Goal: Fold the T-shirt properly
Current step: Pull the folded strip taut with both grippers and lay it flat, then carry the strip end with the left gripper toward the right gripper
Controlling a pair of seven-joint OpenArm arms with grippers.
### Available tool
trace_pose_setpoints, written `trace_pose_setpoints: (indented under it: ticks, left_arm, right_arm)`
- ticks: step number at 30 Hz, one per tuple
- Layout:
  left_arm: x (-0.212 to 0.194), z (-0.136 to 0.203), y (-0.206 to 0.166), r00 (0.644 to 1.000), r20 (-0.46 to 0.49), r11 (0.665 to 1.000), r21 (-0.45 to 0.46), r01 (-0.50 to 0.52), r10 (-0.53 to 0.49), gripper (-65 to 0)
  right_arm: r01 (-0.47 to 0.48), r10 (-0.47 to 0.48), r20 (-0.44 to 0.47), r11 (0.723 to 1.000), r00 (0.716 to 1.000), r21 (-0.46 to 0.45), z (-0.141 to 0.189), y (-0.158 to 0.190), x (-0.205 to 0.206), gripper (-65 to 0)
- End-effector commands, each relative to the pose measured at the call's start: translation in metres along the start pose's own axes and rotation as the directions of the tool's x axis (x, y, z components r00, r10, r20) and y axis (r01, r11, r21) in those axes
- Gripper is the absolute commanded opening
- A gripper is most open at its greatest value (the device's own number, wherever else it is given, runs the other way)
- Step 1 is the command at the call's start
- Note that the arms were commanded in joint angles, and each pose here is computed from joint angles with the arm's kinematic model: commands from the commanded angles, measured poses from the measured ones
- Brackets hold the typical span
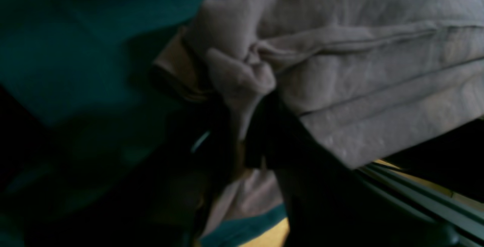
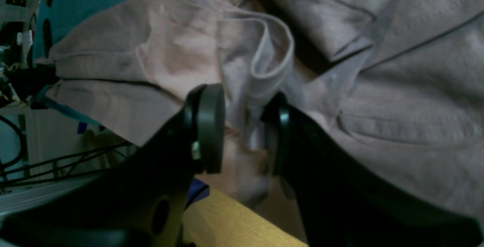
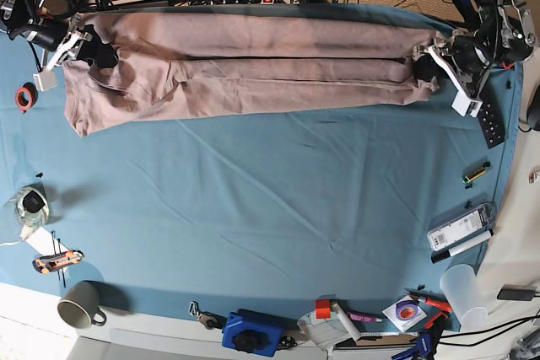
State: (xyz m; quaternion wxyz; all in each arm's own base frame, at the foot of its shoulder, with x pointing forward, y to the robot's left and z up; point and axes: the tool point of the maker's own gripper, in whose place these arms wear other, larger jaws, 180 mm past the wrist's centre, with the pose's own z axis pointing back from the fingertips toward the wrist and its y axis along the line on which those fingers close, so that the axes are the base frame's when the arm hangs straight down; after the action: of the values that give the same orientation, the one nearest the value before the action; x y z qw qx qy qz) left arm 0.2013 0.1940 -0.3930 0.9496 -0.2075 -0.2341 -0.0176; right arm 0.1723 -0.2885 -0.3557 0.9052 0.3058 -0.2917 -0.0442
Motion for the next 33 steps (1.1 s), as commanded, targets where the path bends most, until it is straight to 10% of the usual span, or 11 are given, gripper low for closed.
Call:
trace_pose_setpoints:
  ticks: [1,16,33]
  left_arm:
    - [0.019,0.012,0.004,0.998,0.057,0.999,0.024,0.025,-0.026,-65.0]
    - [0.04,0.05,-0.082,0.953,0.247,0.923,-0.296,0.248,-0.176,-65.0]
    - [0.049,-0.002,-0.22,0.764,0.327,0.623,-0.443,0.644,-0.557,-65.0]
  right_arm:
    - [-0.032,0.032,0.041,0.999,0.999,0.002,0.008,0.002,0.017,-46.4]
    - [-0.035,0.035,0.046,0.999,0.998,0.003,0.007,0.003,0.019,-46.4]
    - [-0.035,0.035,0.046,0.999,0.998,0.003,0.007,0.003,0.019,-46.4]
